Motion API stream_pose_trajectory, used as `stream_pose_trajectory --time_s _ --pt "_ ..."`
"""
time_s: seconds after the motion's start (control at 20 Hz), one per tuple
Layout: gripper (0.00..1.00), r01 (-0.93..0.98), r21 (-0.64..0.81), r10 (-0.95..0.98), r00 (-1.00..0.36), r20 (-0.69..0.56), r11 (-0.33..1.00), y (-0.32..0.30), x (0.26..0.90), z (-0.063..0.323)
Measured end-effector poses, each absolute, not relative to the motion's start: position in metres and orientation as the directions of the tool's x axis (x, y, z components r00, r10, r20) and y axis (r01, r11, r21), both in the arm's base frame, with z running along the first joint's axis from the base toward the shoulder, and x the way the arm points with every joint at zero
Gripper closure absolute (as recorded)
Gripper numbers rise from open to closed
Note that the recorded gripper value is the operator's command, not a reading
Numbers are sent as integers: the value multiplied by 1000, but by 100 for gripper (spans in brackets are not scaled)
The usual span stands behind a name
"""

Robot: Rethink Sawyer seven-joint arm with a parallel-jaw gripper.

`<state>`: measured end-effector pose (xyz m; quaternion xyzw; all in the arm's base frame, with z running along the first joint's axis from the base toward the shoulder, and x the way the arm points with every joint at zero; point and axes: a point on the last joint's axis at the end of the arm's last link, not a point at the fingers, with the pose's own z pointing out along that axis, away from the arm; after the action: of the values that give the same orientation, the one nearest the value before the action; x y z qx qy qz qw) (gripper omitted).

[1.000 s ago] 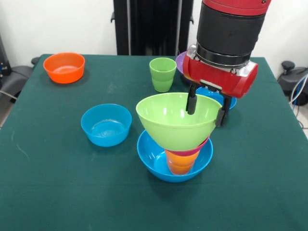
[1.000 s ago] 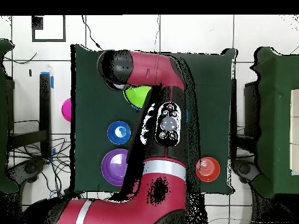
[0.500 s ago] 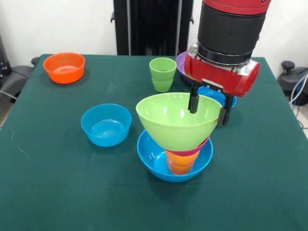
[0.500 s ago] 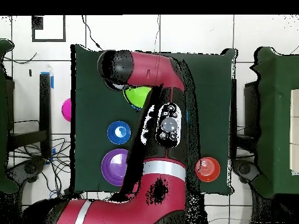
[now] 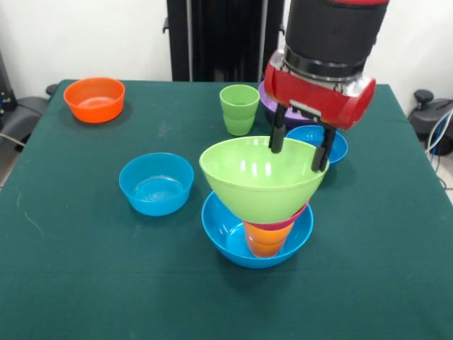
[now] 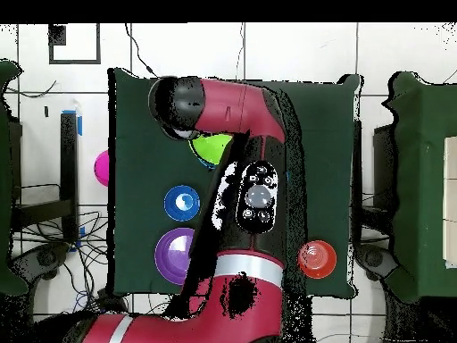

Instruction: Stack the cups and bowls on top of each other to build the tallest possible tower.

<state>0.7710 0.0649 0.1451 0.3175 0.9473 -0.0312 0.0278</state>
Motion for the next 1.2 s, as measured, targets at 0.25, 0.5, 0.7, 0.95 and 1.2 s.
stream_pose_trajectory --time_s 0.25,0.5,0.7,0.95,1.2 --pt "0 619 -67 617 -785 -54 783 54 764 187" --pt "0 644 -80 645 -764 -24 761 42 747 241" --pt "0 663 -68 663 -748 -30 745 34 733 271" --pt "0 689 -55 687 -725 -41 723 15 719 284" --pt "0 716 -41 712 -698 -78 697 -16 714 279"
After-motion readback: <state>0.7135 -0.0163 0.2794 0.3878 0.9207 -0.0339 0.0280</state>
